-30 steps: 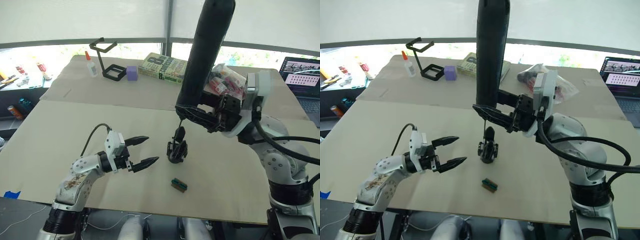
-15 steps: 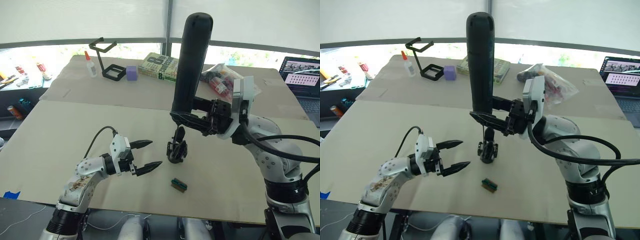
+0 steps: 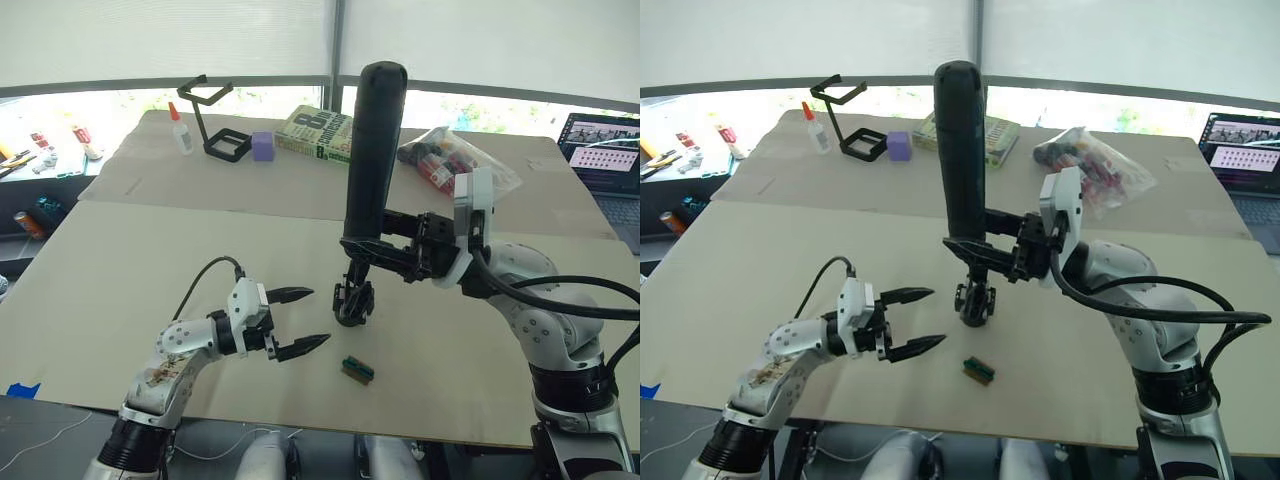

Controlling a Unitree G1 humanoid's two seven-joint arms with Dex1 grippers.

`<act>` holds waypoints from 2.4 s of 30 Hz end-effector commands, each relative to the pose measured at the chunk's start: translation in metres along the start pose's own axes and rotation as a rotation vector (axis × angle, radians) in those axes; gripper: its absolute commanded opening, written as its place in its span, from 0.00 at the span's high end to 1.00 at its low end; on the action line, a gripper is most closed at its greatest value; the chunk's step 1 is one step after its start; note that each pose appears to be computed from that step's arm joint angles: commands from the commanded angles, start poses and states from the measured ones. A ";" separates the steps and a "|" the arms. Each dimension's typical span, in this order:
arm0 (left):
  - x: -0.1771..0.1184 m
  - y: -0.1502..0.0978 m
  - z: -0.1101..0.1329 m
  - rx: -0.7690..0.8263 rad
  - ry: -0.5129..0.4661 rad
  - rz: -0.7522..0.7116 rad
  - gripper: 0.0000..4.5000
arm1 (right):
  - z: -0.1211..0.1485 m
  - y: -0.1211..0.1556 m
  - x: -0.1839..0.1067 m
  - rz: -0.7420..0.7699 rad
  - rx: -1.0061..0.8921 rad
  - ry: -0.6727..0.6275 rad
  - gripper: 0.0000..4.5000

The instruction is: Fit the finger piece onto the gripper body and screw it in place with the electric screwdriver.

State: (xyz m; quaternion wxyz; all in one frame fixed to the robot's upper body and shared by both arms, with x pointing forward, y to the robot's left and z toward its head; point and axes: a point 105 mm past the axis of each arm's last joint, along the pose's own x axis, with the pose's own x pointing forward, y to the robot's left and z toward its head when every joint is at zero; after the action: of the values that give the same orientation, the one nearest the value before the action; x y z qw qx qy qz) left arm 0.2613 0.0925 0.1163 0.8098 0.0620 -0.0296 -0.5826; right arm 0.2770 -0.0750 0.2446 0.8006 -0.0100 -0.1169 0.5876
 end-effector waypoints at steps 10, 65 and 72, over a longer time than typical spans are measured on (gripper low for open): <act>-0.002 -0.003 -0.002 0.031 -0.005 -0.009 0.00 | 0.012 0.006 0.004 0.011 -0.049 -0.046 0.57; -0.005 -0.008 -0.014 0.009 0.006 0.009 0.00 | 0.006 0.010 0.009 0.032 -0.018 -0.039 0.57; -0.004 -0.007 -0.014 0.011 0.006 0.010 0.00 | 0.001 0.010 0.009 0.036 -0.033 -0.014 0.57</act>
State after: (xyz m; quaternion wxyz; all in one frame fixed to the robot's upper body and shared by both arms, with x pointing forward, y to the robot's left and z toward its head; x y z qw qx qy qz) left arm 0.2550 0.0961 0.0979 0.8136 0.0645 -0.0188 -0.5775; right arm 0.2769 -0.0646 0.2359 0.7984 -0.0069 -0.1065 0.5926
